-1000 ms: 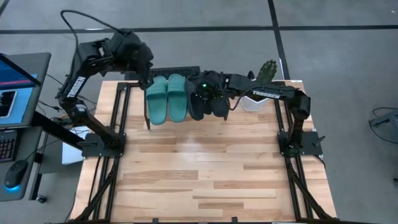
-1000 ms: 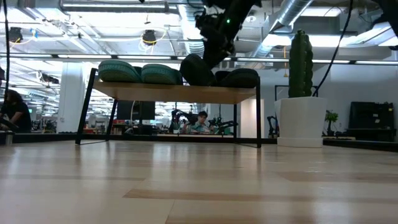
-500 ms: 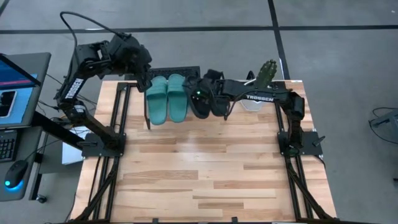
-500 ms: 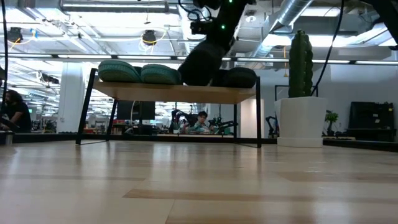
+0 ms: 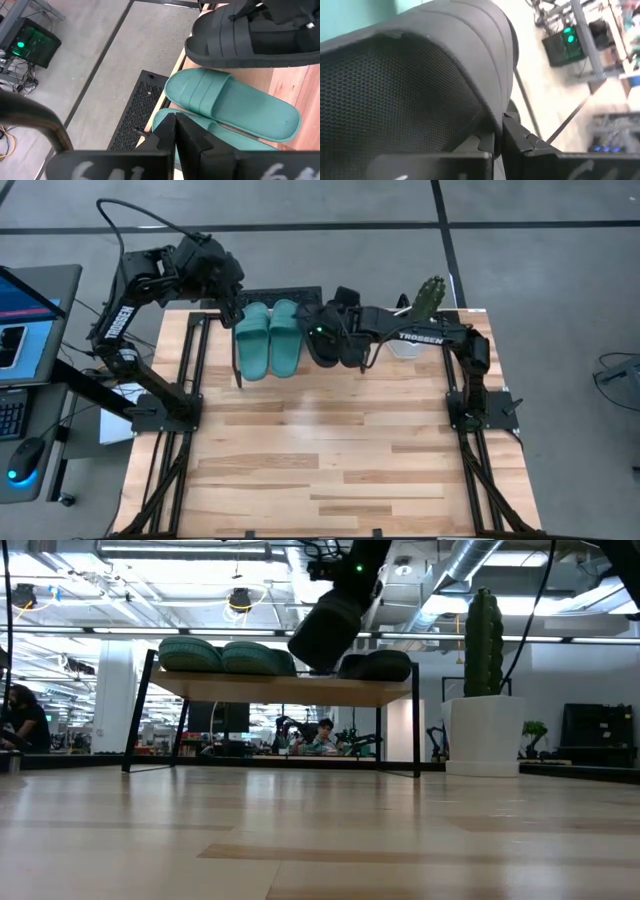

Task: Pick and place slides into the shelf
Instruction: Adjust the slides on the shelf

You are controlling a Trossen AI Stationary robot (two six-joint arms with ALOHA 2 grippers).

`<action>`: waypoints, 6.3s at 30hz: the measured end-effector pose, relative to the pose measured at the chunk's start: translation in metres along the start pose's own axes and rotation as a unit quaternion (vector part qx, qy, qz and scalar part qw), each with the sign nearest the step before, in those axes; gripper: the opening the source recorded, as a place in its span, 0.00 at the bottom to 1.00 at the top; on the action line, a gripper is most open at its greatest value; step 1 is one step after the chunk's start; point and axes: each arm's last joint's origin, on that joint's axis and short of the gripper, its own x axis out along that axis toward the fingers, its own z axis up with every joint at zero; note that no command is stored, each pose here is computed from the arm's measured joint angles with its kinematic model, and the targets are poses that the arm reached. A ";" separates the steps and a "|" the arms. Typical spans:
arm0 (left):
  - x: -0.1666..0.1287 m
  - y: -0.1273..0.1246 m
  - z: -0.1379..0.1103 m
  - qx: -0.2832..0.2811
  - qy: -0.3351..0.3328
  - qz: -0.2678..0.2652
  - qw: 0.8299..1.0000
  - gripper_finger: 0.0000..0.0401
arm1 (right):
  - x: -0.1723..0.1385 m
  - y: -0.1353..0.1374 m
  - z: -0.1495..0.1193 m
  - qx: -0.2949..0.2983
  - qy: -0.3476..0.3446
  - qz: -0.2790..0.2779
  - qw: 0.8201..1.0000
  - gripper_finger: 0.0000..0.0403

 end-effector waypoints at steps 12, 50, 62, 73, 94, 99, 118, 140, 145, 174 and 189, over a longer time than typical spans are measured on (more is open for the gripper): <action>-0.005 -0.001 -0.002 -0.002 -0.007 -0.001 1.000 0.00 | 0.010 0.001 -0.005 0.039 0.034 -0.021 0.998 0.00; -0.008 -0.004 -0.001 -0.017 -0.010 0.000 1.000 0.00 | 0.048 0.022 -0.020 -0.049 0.148 -0.119 0.981 0.04; -0.008 -0.004 -0.001 -0.017 -0.010 0.000 1.000 0.00 | 0.039 0.032 -0.015 -0.064 0.131 -0.125 0.981 0.38; -0.008 -0.004 -0.001 -0.017 -0.011 -0.001 1.000 0.00 | 0.000 0.008 0.013 -0.011 0.073 -0.114 0.991 0.57; -0.014 -0.024 0.002 0.011 -0.028 -0.034 0.999 0.00 | 0.016 -0.057 0.025 -0.066 0.079 -0.227 0.969 0.05; -0.016 -0.028 0.002 0.016 -0.031 -0.039 0.999 0.00 | 0.043 -0.071 0.011 -0.069 0.116 -0.222 0.966 0.01; -0.017 -0.029 0.003 0.000 -0.030 -0.030 0.999 0.00 | 0.107 0.005 0.006 -0.151 0.145 -0.103 0.972 0.00; -0.017 -0.030 0.003 -0.003 -0.030 -0.031 0.999 0.00 | 0.109 0.006 -0.001 -0.170 0.152 -0.028 0.973 0.00; -0.017 -0.030 0.003 -0.004 -0.030 -0.031 0.999 0.00 | 0.106 0.010 -0.002 -0.184 0.157 -0.015 0.970 0.00; 0.009 -0.040 -0.003 0.069 0.024 -0.035 0.997 0.00 | 0.040 -0.065 0.000 -0.040 0.106 -0.090 0.989 0.17; 0.076 -0.042 0.003 0.075 -0.086 -0.073 0.991 0.00 | -0.099 -0.149 -0.012 0.227 -0.130 -0.093 0.961 0.17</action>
